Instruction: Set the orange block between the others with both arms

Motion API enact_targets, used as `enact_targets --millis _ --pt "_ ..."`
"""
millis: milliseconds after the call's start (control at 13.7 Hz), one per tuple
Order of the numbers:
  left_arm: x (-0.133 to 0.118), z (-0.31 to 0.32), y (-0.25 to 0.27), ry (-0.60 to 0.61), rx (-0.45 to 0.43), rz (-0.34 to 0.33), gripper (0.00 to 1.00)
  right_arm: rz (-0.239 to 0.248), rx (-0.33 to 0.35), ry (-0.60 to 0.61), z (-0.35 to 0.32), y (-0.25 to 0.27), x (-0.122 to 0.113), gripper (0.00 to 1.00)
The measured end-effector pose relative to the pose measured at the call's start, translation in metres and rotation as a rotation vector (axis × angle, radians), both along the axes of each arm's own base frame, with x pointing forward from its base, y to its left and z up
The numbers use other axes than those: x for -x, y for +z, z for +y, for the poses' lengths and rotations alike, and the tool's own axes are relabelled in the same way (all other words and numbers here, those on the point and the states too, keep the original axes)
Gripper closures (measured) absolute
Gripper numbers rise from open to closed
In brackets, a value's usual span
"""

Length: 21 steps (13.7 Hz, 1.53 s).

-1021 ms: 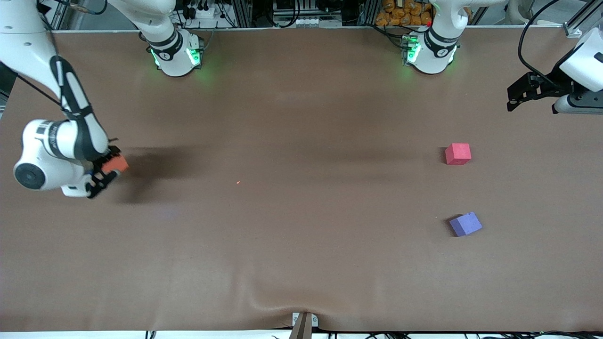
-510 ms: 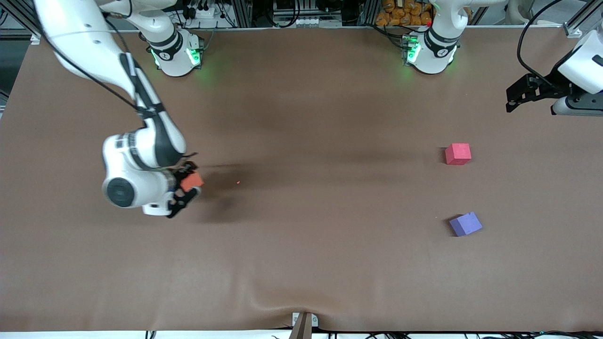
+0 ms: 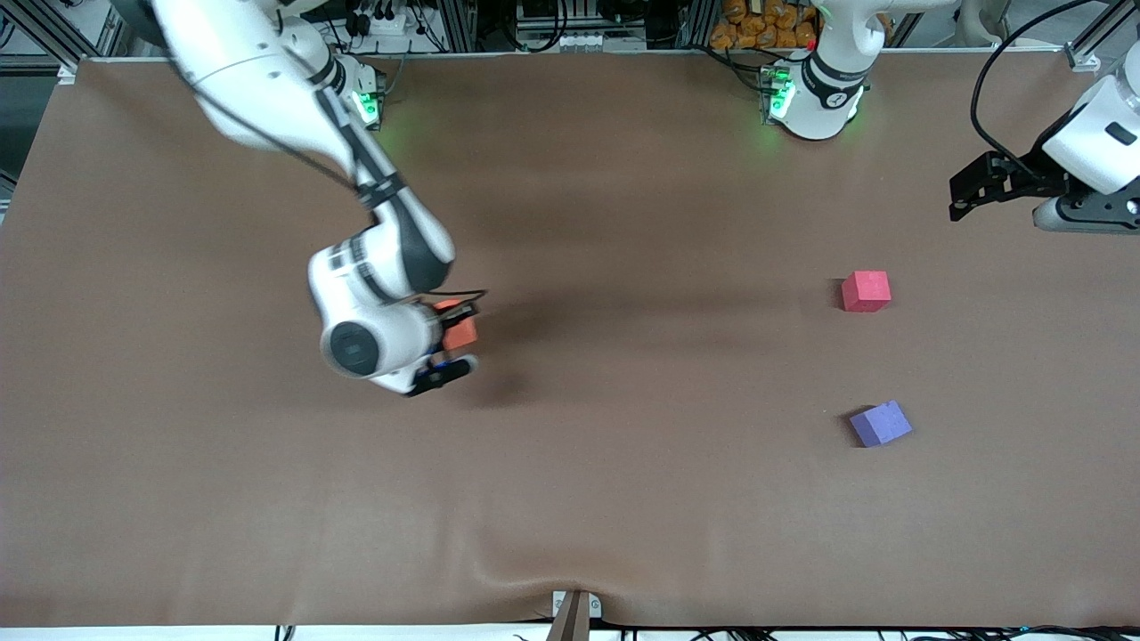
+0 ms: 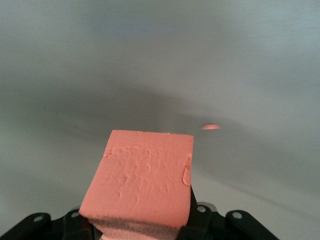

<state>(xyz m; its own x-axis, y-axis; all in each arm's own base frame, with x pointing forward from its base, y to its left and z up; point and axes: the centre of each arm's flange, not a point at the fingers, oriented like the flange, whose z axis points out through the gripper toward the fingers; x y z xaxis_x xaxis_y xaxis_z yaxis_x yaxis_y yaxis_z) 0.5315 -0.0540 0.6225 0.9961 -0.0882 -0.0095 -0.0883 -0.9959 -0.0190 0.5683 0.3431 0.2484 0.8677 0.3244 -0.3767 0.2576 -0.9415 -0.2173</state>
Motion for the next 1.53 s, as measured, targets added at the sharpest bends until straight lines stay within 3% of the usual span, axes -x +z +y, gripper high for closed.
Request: enact_targets --millis 219,510,729,875,1021,1167,1531 --pt "-0.011 -0.028 -0.013 0.044 0.012 -0.013 0.0 -0.003 0.062 -0.061 0.068 -0.013 0.024 0.42" --pt "-0.027 -0.088 -0.057 0.107 0.017 0.018 0.0 -0.008 0.073 -0.105 0.062 -0.053 0.002 0.42" --pt "-0.036 -0.133 -0.099 0.158 0.014 0.062 0.0 -0.01 0.07 -0.128 0.052 -0.057 -0.009 0.16" --pt "-0.038 -0.163 -0.126 0.211 0.011 0.078 0.0 -0.017 0.062 -0.128 0.053 -0.043 -0.015 0.0" --pt "-0.042 -0.192 -0.151 0.273 0.011 0.089 0.0 -0.008 0.068 -0.132 0.042 -0.016 -0.023 0.0" --pt "-0.047 -0.221 -0.171 0.305 0.012 0.104 0.0 -0.033 0.058 -0.178 0.01 0.026 -0.044 0.0" --pt "-0.058 -0.316 -0.214 0.263 0.076 0.078 0.0 -0.074 0.037 -0.292 -0.072 0.102 -0.078 0.0"
